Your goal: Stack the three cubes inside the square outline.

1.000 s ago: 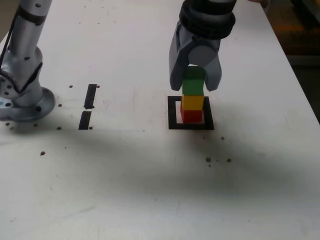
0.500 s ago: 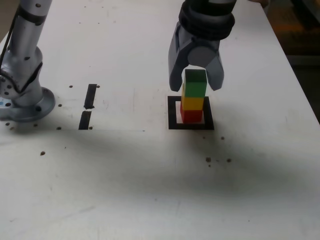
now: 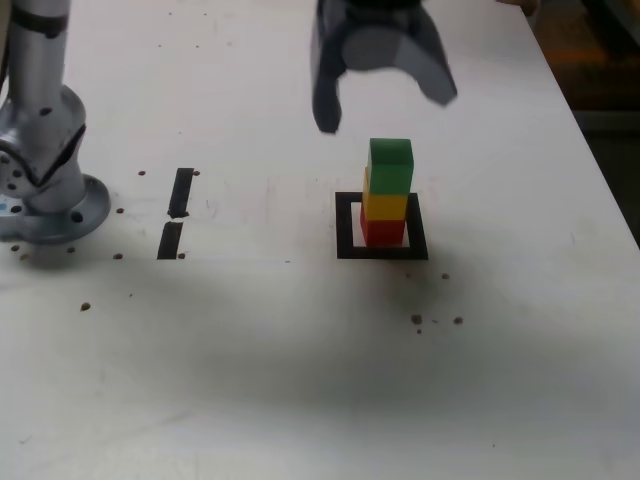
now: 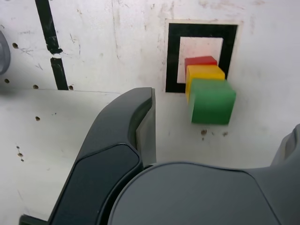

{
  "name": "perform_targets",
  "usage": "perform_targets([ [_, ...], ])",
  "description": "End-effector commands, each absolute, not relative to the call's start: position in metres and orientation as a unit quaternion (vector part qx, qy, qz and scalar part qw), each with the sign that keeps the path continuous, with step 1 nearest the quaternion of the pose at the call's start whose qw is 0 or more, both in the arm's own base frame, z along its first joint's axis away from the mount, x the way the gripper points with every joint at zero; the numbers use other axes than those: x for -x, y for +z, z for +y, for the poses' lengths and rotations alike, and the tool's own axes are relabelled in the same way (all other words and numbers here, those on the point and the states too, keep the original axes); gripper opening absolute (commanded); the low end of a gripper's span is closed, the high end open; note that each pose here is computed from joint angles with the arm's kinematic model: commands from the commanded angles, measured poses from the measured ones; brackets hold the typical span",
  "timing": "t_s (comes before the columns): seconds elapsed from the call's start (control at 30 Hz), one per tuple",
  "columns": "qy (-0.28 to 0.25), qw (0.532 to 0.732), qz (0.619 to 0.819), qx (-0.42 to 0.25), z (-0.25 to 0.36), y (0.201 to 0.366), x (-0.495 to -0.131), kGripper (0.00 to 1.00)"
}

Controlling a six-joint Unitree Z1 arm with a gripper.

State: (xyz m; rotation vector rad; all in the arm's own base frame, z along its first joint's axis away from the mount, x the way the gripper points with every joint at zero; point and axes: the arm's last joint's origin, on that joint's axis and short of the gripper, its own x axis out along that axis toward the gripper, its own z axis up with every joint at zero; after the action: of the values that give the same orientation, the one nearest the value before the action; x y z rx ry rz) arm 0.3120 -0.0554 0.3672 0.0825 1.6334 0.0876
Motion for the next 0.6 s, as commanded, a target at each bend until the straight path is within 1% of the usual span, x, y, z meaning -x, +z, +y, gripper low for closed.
perform_targets([
  [0.0,0.033,0.697,0.715,-0.044,-0.051,0.387,-0.283,1.00],
  [0.07,0.029,0.697,0.714,-0.049,-0.046,0.392,-0.261,1.00],
  [0.1,0.029,0.693,0.718,-0.050,-0.042,0.390,-0.251,1.00],
  [0.17,0.031,0.679,0.732,-0.050,-0.032,0.382,-0.232,1.00],
  [0.23,0.036,0.662,0.747,-0.048,-0.024,0.369,-0.217,1.00],
  [0.27,0.038,0.652,0.755,-0.048,-0.019,0.359,-0.210,1.00],
  [0.33,0.038,0.641,0.765,-0.050,-0.015,0.344,-0.203,1.00],
  [0.43,0.031,0.631,0.773,-0.053,-0.013,0.323,-0.198,1.00],
  [0.57,0.018,0.625,0.779,-0.047,-0.009,0.295,-0.194,1.00],
])
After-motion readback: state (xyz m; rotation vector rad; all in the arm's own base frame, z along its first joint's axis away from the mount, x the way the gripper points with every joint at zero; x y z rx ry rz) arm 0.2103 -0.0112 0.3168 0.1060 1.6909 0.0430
